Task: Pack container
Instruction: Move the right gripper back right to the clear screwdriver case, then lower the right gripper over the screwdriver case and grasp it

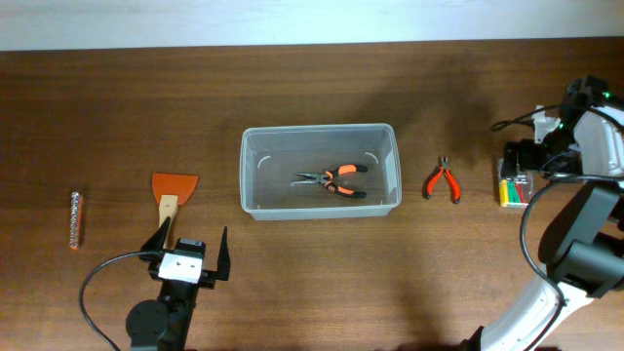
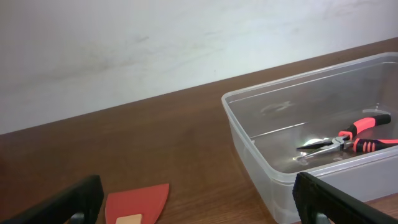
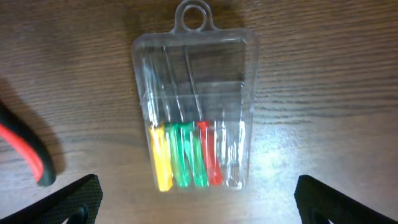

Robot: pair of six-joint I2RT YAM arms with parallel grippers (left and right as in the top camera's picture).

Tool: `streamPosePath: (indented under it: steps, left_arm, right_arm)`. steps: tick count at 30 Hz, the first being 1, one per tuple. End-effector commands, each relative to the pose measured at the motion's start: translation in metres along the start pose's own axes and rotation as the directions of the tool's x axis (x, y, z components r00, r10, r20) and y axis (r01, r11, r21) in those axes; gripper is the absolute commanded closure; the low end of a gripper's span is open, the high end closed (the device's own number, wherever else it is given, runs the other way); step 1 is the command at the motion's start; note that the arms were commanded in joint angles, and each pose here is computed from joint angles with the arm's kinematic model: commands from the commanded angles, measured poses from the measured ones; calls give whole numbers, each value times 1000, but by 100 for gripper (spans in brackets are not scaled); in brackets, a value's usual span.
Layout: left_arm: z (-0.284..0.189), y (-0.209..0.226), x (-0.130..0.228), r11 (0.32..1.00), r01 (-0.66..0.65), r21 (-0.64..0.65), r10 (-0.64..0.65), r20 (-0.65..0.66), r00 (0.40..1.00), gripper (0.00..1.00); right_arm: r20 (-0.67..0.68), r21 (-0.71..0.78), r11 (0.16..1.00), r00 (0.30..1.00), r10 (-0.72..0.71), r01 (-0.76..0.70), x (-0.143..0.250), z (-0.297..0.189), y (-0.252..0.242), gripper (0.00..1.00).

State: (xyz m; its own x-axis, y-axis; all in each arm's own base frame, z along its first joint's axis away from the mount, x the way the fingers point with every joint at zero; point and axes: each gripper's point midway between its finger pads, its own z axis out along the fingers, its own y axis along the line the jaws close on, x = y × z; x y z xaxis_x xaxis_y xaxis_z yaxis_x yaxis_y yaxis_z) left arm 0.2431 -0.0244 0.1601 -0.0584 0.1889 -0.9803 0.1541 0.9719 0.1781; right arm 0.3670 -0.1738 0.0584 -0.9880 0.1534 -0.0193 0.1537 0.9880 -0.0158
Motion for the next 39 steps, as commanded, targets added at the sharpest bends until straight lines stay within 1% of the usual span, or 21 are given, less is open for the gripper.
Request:
streamPosePath:
  steps: [1, 11, 29, 39]
  left_arm:
    - [0, 0, 1, 1000, -12, -1, 12, 0, 1000, 1]
    - [0, 0, 1, 1000, -12, -1, 12, 0, 1000, 1]
    - [0, 0, 1, 1000, -12, -1, 12, 0, 1000, 1]
    - [0, 0, 1, 1000, -12, -1, 12, 0, 1000, 1]
  right_arm:
    - [-44, 0, 1000, 999, 9, -9, 4, 17, -1, 1]
    - [-4, -4, 1000, 1000, -20, 20, -7, 21, -2, 1]
    - [-54, -20, 1000, 998, -25, 24, -4, 47, -1, 1]
    - [-59, -23, 999, 998, -26, 24, -3, 51, 0, 1]
